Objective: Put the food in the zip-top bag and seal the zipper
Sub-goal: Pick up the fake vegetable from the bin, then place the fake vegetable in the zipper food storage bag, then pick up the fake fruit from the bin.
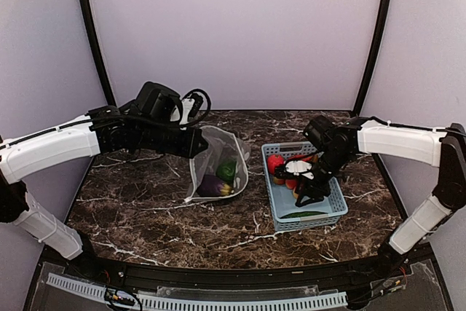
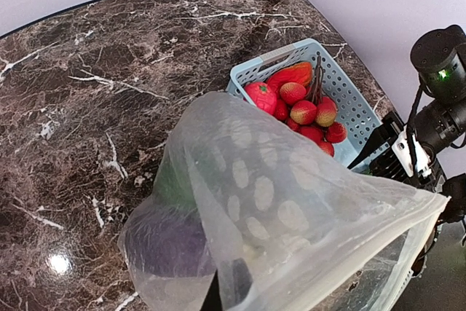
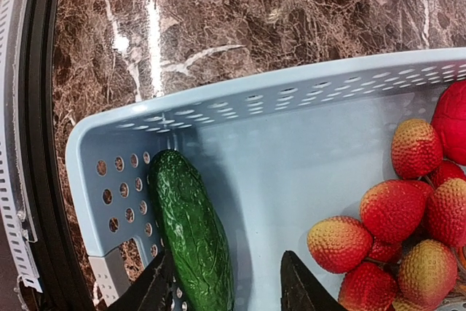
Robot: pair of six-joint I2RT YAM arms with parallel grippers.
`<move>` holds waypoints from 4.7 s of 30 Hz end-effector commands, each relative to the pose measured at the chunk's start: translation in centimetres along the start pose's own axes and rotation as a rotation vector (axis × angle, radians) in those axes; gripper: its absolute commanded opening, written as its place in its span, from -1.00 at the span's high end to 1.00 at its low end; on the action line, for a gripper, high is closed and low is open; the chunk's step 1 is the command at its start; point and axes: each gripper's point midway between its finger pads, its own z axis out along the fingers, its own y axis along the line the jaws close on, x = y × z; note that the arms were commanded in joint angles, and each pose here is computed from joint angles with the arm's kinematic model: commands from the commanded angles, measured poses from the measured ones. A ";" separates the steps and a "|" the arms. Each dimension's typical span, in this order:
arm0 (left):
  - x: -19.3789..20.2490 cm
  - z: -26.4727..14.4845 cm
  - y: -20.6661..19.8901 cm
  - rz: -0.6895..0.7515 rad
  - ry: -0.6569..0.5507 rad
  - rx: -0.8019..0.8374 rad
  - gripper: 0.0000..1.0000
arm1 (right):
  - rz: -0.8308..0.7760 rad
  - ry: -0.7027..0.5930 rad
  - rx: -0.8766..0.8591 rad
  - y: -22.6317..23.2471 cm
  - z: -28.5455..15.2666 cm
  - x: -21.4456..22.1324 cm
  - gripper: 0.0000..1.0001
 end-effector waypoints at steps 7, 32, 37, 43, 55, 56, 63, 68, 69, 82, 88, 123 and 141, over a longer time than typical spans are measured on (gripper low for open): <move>0.0 -1.3 0.2 0.017 -0.016 -0.006 0.99 | -0.084 0.046 -0.050 0.9 2.4 0.3 0.03; 0.1 -1.3 0.4 0.019 -0.018 -0.014 0.99 | -0.168 0.199 -0.033 2.0 5.8 2.2 0.09; 0.2 -0.9 0.3 0.020 -0.016 -0.008 0.99 | -0.166 0.188 -0.009 1.6 4.9 1.6 0.30; 0.2 -0.5 0.0 0.012 -0.012 0.011 0.99 | -0.159 0.093 0.018 1.6 1.8 -0.8 0.40; -0.3 0.4 -0.8 -0.011 -0.020 0.043 0.99 | -0.175 -0.174 0.044 3.1 -5.5 -6.7 0.59; -0.3 0.5 -0.8 -0.019 -0.022 0.047 0.99 | -0.181 -0.203 0.040 3.4 -6.2 -7.3 0.59; -1.3 0.8 -2.2 -0.054 -0.041 0.111 0.99 | -0.262 -0.479 0.034 5.9 -13.8 -13.4 0.55; -2.0 1.4 -2.5 -0.073 -0.055 0.114 0.99 | -0.376 -0.694 0.053 7.3 -19.0 -17.7 0.45; -2.2 1.6 -2.6 -0.084 -0.058 0.118 0.99 | -0.379 -0.714 0.036 7.4 -19.4 -18.4 0.45; -3.7 2.0 -3.4 -0.144 -0.079 0.161 0.99 | -0.482 -0.874 -0.041 7.1 -20.5 -25.4 0.46; -3.9 1.9 -3.3 -0.167 -0.055 0.197 0.99 | -0.526 -0.912 -0.075 6.7 -19.7 -26.9 0.46; -7.2 -4.0 -0.2 -0.143 -0.075 0.151 0.99 | -0.270 -0.763 0.144 3.1 -19.8 -22.9 -0.29; -0.2 -1.0 0.8 -0.124 0.132 0.137 0.99 | 0.242 -0.450 0.229 -6.6 -13.4 -7.3 0.07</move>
